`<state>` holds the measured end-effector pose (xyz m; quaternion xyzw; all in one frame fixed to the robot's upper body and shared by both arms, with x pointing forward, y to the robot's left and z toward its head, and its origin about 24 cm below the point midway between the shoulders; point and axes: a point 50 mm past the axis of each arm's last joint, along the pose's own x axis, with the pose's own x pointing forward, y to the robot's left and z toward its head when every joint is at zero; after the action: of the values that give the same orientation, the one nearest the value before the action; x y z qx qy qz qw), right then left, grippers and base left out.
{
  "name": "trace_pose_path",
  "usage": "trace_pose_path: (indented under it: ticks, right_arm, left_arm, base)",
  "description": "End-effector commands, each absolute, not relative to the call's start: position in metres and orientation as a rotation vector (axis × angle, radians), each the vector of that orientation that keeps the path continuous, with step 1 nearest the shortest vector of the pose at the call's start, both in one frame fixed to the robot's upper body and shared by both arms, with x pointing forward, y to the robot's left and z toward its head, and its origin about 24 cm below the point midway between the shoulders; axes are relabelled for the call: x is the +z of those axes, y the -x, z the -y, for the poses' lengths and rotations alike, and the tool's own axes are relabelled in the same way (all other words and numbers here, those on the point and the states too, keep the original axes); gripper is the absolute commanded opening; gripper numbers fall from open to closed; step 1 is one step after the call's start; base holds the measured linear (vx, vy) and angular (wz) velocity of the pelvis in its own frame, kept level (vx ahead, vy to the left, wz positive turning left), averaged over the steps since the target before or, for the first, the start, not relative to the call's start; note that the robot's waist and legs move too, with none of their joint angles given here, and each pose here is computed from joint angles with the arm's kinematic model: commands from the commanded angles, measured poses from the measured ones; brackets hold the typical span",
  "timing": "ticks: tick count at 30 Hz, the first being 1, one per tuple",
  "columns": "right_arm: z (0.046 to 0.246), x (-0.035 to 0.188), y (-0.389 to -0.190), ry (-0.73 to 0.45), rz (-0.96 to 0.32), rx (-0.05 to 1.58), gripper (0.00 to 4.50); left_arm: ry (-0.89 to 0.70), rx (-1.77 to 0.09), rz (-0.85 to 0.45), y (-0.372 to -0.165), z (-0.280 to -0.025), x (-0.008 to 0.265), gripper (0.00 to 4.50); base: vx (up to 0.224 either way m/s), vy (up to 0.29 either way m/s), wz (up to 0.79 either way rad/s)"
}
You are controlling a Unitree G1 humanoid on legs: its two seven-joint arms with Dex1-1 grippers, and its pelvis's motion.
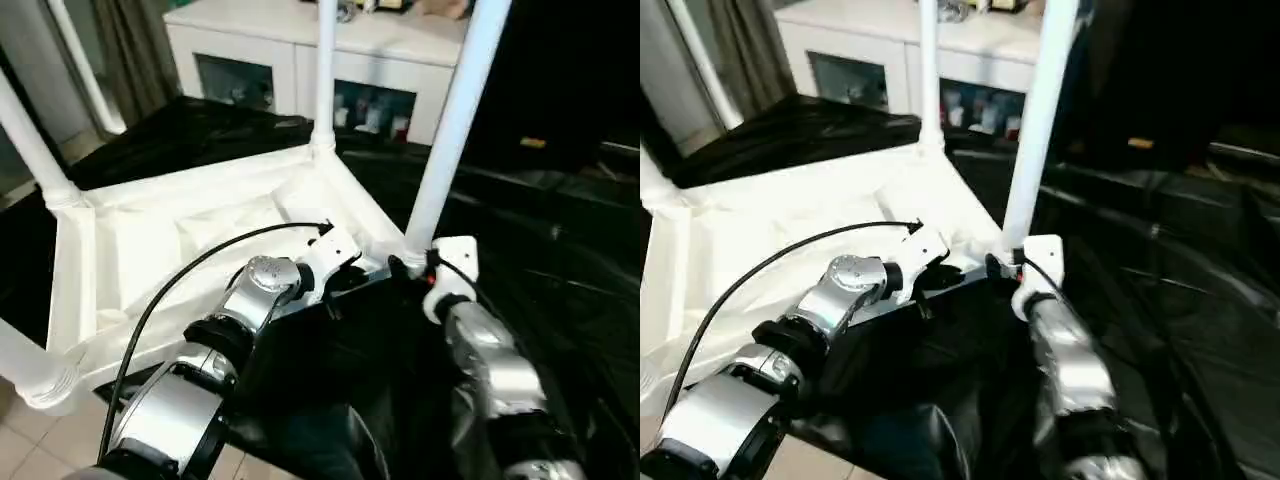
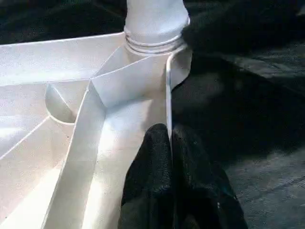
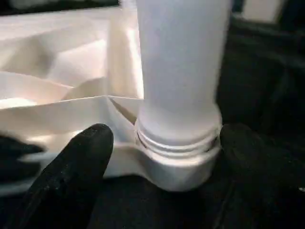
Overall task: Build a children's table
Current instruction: Rotate leg to tighten
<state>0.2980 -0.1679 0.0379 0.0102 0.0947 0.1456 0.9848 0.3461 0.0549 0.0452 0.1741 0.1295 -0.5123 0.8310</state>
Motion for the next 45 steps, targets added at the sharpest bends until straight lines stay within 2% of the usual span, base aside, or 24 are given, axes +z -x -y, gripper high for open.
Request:
trace_pose_path:
  ticks: [1,2,3,5,8,9,12,16,20,24,25,26,28,31,34,36,38,41,45]
  right_arm:
    - [0.173,0.048,-0.292,-0.042,-0.158,0.37,3.94]
    - [0.175,0.05,-0.288,-0.037,-0.154,0.411,3.94]
    - [0.176,0.05,-0.287,-0.035,-0.152,0.425,4.0]
    - [0.177,0.053,-0.281,-0.033,-0.158,0.519,4.0]
    - [0.176,0.053,-0.281,-0.03,-0.161,0.541,4.0]
    - [0.176,0.055,-0.281,-0.031,-0.16,0.57,4.0]
    - [0.173,0.059,-0.281,-0.04,-0.155,0.603,4.0]
    - [0.163,0.062,-0.279,-0.049,-0.155,0.692,4.0]
    - [0.158,0.062,-0.281,-0.061,-0.151,0.704,4.0]
    - [0.139,0.062,-0.294,-0.093,-0.143,0.729,4.0]
    - [0.138,0.063,-0.294,-0.094,-0.143,0.732,4.0]
    - [0.127,0.063,-0.298,-0.101,-0.138,0.763,4.0]
    - [0.119,0.064,-0.303,-0.109,-0.131,0.778,4.0]
    - [0.11,0.066,-0.311,-0.118,-0.116,0.768,4.0]
    - [0.093,0.068,-0.329,-0.144,-0.102,0.712,4.0]
    - [0.091,0.069,-0.335,-0.155,-0.098,0.678,4.0]
    - [0.092,0.068,-0.348,-0.176,-0.103,0.569,4.0]
    - [0.096,0.068,-0.353,-0.196,-0.106,0.512,4.0]
    - [0.111,0.065,-0.363,-0.284,-0.124,0.371,4.0]
  left_arm:
    - [-0.302,-1.124,-0.204,-0.344,-0.053,0.051,0.0]
    - [-0.301,-1.136,-0.2,-0.344,-0.055,0.052,0.0]
    - [-0.301,-1.14,-0.199,-0.344,-0.055,0.052,0.45]
    - [-0.264,-1.193,-0.219,-0.342,-0.06,0.056,0.45]
    - [-0.257,-1.213,-0.23,-0.34,-0.062,0.056,0.63]
    - [-0.259,-1.241,-0.251,-0.339,-0.067,0.057,0.84]
    - [-0.264,-1.268,-0.268,-0.336,-0.074,0.058,0.94]
    - [-0.26,-1.3,-0.322,-0.33,-0.096,0.062,1.28]
    - [-0.271,-1.331,-0.372,-0.322,-0.111,0.064,1.58]
    - [-0.297,-1.39,-0.491,-0.3,-0.138,0.07,1.84]
    - [-0.297,-1.39,-0.492,-0.299,-0.138,0.07,1.91]
    - [-0.303,-1.391,-0.511,-0.291,-0.144,0.074,1.91]
    - [-0.307,-1.382,-0.523,-0.286,-0.147,0.076,2.21]
    - [-0.313,-1.366,-0.538,-0.281,-0.151,0.078,2.34]
    - [-0.355,-1.307,-0.574,-0.272,-0.162,0.083,2.63]
    - [-0.373,-1.279,-0.579,-0.272,-0.166,0.085,2.76]
    - [-0.406,-1.221,-0.601,-0.27,-0.175,0.087,2.98]
    - [-0.425,-1.197,-0.611,-0.271,-0.18,0.087,3.22]
    - [-0.447,-1.162,-0.631,-0.269,-0.187,0.089,3.48]
  base:
    - [0.0,0.0,0.0]
    - [0.0,0.0,0.0]
    - [0.0,0.0,0.0]
    - [0.0,0.0,0.0]
    - [0.0,0.0,0.0]
    - [0.0,0.0,0.0]
    - [0.0,0.0,0.0]
    - [0.0,0.0,0.0]
    - [0.0,0.0,0.0]
    - [0.0,0.0,0.0]
    - [0.0,0.0,0.0]
    - [0.0,0.0,0.0]
    - [0.0,0.0,0.0]
    - [0.0,0.0,0.0]
    - [0.0,0.0,0.0]
    - [0.0,0.0,0.0]
    - [0.0,0.0,0.0]
    - [0.0,0.0,0.0]
    - [0.0,0.0,0.0]
